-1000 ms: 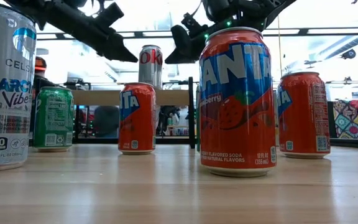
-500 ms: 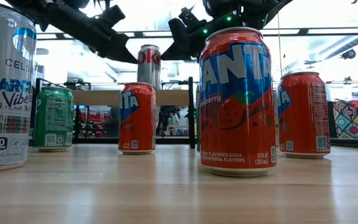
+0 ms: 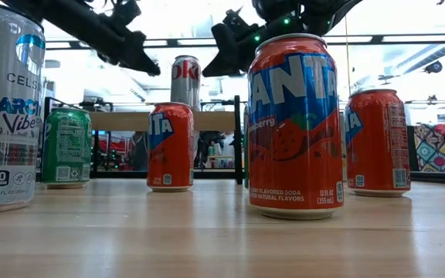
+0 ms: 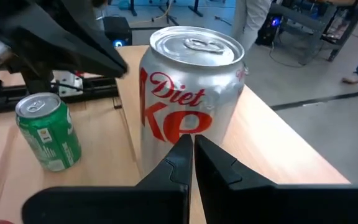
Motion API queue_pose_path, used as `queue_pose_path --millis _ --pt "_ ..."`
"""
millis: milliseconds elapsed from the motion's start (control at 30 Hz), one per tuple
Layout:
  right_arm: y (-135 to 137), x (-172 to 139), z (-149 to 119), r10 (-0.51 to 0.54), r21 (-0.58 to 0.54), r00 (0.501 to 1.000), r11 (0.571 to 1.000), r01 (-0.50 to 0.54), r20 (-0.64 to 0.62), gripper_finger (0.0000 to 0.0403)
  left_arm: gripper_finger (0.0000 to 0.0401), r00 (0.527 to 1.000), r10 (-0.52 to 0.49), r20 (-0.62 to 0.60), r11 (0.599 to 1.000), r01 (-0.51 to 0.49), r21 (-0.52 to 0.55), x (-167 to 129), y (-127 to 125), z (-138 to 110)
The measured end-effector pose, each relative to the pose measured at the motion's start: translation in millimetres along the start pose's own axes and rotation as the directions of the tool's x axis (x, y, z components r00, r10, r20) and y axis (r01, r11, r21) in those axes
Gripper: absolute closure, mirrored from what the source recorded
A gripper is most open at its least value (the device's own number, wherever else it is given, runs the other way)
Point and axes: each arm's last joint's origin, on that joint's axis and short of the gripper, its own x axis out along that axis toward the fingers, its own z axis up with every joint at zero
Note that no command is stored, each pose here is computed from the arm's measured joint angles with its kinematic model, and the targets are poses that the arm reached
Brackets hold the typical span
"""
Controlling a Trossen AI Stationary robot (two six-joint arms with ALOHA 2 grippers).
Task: Place canned beverage on shelf
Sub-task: Put the middle silver soda can on the shelf
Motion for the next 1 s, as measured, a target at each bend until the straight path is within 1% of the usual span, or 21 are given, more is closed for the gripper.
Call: queue_pose_path --millis 100,233,400,500,633,800,1000 --pt "-2 -3 13 0.000 -0.001 1.000 1.000 0.000 -0.031 0.0394 0.0401 0.999 -0.020 0.031 1.000 0.020 -0.010 -9 1 4" --pt "-4 -6 31 0.002 -0.022 0.994 1.000 -0.005 -0.107 0.0394 0.0401 0.995 -0.050 0.081 0.998 0.052 -0.023 -22 2 9" --pt "-4 -5 37 0.009 -0.062 0.980 0.998 -0.022 -0.201 0.0394 0.0401 0.987 -0.090 0.135 0.995 0.096 -0.037 -36 2 12" --pt "-4 -7 42 0.011 -0.076 0.980 0.997 -0.026 -0.197 0.0394 0.0401 0.979 -0.115 0.171 0.991 0.124 -0.045 -45 2 15" --pt "-4 -7 43 0.014 -0.084 0.980 0.996 -0.031 -0.200 0.0394 0.0401 0.962 -0.139 0.237 0.985 0.159 -0.068 -57 5 21" --pt "-1 0 36 0.018 -0.088 0.977 0.995 -0.037 -0.211 0.0394 0.0401 0.931 -0.158 0.328 0.978 0.194 -0.081 -71 10 28" --pt "1 16 25 0.018 -0.098 0.977 0.994 -0.040 -0.213 0.0394 0.0401 0.914 -0.158 0.373 0.973 0.209 -0.102 -81 17 31"
